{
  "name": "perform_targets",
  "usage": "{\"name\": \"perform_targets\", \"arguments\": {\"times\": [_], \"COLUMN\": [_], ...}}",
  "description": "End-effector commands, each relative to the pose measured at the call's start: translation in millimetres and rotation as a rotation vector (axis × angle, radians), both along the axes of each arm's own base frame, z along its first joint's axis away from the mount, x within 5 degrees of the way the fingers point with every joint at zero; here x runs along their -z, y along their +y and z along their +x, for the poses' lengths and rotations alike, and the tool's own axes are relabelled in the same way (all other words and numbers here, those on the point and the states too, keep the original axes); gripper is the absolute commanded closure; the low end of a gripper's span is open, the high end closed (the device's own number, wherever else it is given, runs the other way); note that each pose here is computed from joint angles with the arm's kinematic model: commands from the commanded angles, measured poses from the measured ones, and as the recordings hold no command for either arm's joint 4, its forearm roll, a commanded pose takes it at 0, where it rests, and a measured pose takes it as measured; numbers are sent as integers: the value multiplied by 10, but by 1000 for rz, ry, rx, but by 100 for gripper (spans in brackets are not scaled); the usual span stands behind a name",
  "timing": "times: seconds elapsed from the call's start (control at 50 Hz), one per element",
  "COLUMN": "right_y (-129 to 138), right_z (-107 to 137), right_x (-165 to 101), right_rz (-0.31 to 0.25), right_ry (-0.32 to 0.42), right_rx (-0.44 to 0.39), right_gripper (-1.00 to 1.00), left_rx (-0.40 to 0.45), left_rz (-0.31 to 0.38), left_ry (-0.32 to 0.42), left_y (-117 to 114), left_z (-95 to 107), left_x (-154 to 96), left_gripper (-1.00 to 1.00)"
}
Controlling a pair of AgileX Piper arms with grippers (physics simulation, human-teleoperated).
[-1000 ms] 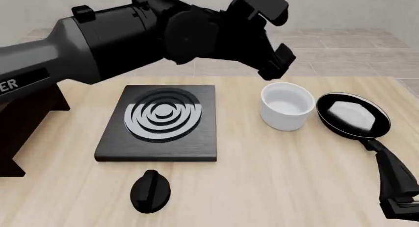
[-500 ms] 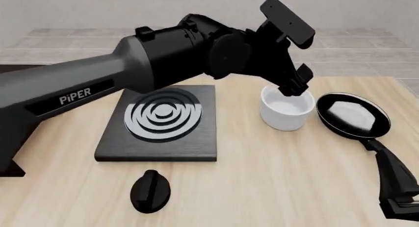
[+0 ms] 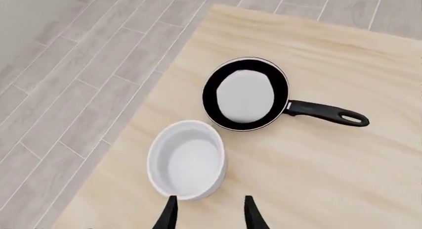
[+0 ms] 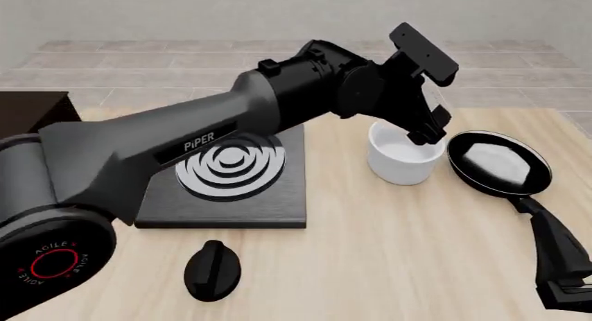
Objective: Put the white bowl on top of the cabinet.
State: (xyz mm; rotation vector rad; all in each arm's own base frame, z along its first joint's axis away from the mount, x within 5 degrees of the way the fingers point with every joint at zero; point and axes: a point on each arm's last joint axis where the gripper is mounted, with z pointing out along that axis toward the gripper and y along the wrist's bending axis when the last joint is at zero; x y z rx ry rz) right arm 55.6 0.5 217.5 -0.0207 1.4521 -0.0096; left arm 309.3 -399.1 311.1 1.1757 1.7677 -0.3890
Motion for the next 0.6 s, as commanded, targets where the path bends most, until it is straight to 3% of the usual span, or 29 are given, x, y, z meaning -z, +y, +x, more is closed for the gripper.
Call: {"name": "perform_targets", "arguments": {"times": [0.02,0.1,0.24,0.34,0.6], "right_y": [0,0,0,0,0], "right_z": [0,-1,0,-1,-1], "right_x": [-2,-6,-2,-5,-4], "right_rz": [0,-1,1,2,-1], "right_ry": [1,-1,1,2,-2], "right_rx": [0,0,0,0,0], "right_gripper": [-100,-100,-100,-100,-100], "left_rx": [6,13,30,85,85], "left_rz": [24,38,77,189,212], "left_ry": [51,71,44,-2,28], "left_y": [-160,-209,-259,-283,-378], "left_z": [-17,-66,48,188,233], "left_x": [191,273,333,507,612], "left_gripper": [-100,-100,-100,-100,-100]}}
